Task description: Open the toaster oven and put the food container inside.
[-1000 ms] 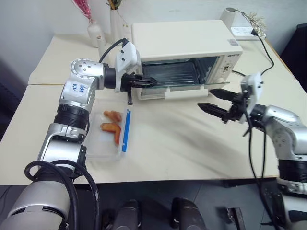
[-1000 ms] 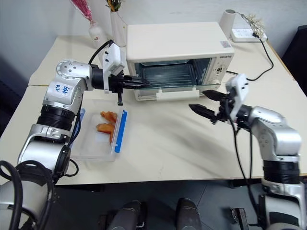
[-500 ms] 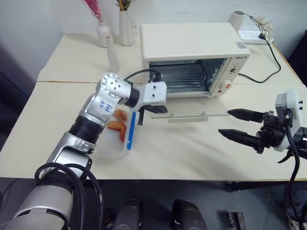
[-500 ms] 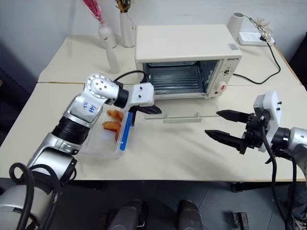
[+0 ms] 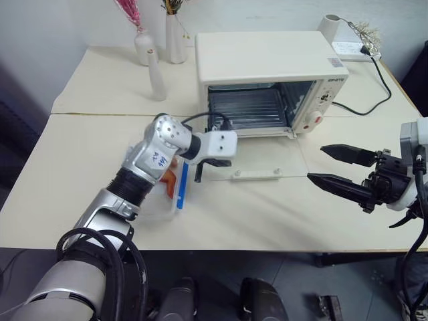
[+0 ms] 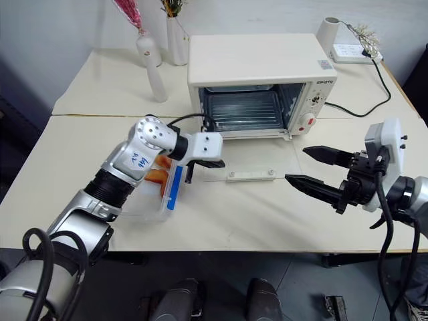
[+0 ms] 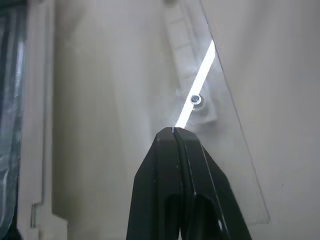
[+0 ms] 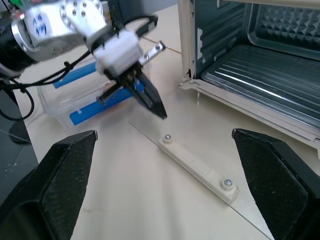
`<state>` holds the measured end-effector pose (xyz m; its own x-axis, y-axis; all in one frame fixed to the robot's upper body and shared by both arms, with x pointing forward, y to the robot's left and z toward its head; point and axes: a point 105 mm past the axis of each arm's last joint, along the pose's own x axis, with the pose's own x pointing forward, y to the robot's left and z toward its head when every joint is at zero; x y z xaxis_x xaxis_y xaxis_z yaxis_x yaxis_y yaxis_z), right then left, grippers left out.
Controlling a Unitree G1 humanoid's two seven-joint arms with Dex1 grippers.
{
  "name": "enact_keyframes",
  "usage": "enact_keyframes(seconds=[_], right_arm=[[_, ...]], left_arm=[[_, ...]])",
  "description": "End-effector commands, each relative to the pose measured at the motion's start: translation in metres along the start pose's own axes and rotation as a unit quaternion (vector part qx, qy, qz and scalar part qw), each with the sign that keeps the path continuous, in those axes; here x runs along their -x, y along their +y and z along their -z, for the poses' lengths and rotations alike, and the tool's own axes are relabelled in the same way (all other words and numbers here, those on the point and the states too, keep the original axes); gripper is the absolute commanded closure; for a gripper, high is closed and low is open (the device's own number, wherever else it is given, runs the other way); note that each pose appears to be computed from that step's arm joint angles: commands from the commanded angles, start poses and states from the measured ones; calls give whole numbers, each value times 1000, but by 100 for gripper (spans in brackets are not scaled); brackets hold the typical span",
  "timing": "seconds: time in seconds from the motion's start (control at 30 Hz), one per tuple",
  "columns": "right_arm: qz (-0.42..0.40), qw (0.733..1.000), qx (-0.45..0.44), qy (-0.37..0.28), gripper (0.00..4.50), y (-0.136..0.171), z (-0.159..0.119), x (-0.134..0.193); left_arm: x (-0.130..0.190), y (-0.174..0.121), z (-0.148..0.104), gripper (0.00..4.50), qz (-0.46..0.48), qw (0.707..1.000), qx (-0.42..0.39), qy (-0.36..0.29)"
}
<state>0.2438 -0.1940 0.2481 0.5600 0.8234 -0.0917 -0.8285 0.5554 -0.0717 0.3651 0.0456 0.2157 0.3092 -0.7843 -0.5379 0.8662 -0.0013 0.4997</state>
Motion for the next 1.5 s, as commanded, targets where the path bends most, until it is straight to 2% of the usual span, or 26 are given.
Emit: enact_keyframes(seconds=[0.03, 0.1, 0.2, 0.33, 0.53, 0.57, 0.63, 0.83, 0.9, 0.93, 1.0, 1.07, 1.17, 1.5], right_arm=[[-24, 999, 31, 6, 0, 3, -10, -2], [-40, 998, 37, 14, 0, 2, -12, -5], [-66, 997, 46, 23, 0, 2, -15, -11], [-107, 992, 60, 33, 0, 3, -18, -21], [-154, 986, 58, 33, 0, 8, -23, -30], [-158, 985, 61, 34, 0, 8, -23, -31], [-163, 984, 66, 34, 0, 8, -21, -34], [-195, 979, 55, 25, 0, 9, -15, -44], [-204, 977, 54, 24, 0, 10, -13, -48], [-208, 976, 54, 23, 0, 10, -13, -50], [-213, 975, 53, 20, 0, 9, -12, -53], [-216, 975, 51, 17, 0, 7, -11, -56], [-224, 973, 49, 15, 0, 9, -11, -59], [-219, 974, 49, 11, 0, 12, -14, -55]], left_arm=[[53, 10, -33, 431, -34, 997, 31, -65], [79, -2, -35, 393, -23, 995, 50, -81], [109, -22, -30, 312, -15, 995, 64, -78], [145, -54, -10, 198, -9, 994, 96, -48], [168, -97, -9, 20, -78, 973, 215, -37], [171, -102, -11, 6, -93, 964, 245, -46], [174, -115, -11, 6, -117, 946, 297, -66], [173, -154, 21, 6, -242, 884, 392, -84], [168, -167, 21, 6, -251, 866, 421, -98], [168, -173, 14, 6, -261, 842, 457, -122], [170, -179, 12, 6, -298, 765, 553, -142], [165, -185, 15, 6, -333, 720, 595, -131], [157, -189, 16, 6, -340, 693, 624, -123], [128, -181, 40, 6, -386, 546, 733, -122]])
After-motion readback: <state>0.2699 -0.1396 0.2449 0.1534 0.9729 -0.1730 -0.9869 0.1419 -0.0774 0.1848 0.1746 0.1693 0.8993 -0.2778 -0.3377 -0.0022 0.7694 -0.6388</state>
